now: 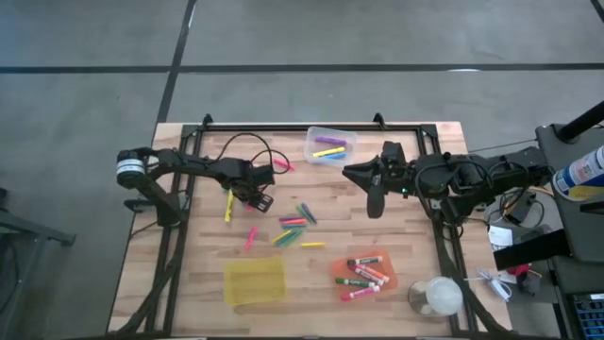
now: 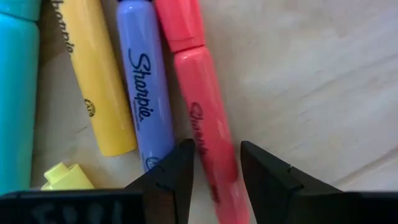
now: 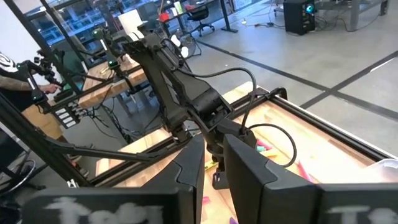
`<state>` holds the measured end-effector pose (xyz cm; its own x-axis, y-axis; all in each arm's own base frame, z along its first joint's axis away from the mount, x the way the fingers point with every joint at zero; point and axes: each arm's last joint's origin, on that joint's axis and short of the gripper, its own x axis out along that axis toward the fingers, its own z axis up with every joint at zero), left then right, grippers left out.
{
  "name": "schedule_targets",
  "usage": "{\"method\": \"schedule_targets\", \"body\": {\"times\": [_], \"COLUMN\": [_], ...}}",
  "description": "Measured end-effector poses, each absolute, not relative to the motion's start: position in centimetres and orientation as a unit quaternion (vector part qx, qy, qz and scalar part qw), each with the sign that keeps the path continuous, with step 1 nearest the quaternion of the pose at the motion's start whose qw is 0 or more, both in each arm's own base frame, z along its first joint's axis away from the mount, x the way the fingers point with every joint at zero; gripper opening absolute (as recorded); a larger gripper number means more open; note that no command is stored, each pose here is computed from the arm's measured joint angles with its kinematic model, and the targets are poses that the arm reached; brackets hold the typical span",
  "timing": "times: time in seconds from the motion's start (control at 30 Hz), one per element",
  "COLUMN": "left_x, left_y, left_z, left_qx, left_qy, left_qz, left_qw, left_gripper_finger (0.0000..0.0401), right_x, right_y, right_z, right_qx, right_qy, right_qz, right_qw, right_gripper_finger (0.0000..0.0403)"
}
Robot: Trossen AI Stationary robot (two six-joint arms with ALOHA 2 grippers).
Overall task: Pick & Place Markers
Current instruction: Put the bottom pink highlighter pen into the transparent bin
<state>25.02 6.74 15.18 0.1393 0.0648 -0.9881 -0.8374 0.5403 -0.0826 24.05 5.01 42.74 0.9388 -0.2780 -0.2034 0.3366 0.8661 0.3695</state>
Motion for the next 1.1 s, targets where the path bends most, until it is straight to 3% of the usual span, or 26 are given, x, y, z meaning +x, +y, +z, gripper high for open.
{"method": "schedule_targets", "body": {"times": [0.2, 0.4, 0.67, 1.1], "left_x": [25.1, 25.1, 25.6, 29.2], "left_y": [6.7, 6.7, 6.8, 8.9], "left_z": [15.1, 15.3, 17.3, 24.9], "left_qx": [-0.317, -0.314, -0.316, -0.273], "left_qy": [0.576, 0.573, 0.545, 0.448], "left_qz": [0.313, 0.303, 0.287, 0.239], "left_qw": [0.685, 0.694, 0.722, 0.817], "left_gripper_finger": [0.0106, 0.0049, 0.0053, 0.0062], "right_x": [24.1, 24.1, 24.1, 24.1], "right_y": [5.0, 5.0, 5.0, 5.0], "right_z": [42.7, 42.7, 42.8, 43.2], "right_qx": [0.204, 0.205, 0.205, 0.212], "right_qy": [0.072, 0.071, 0.068, 0.050], "right_qz": [-0.160, -0.161, -0.165, -0.160], "right_qw": [0.963, 0.963, 0.962, 0.963], "right_gripper_finger": [0.0057, 0.0057, 0.0057, 0.0057]}}
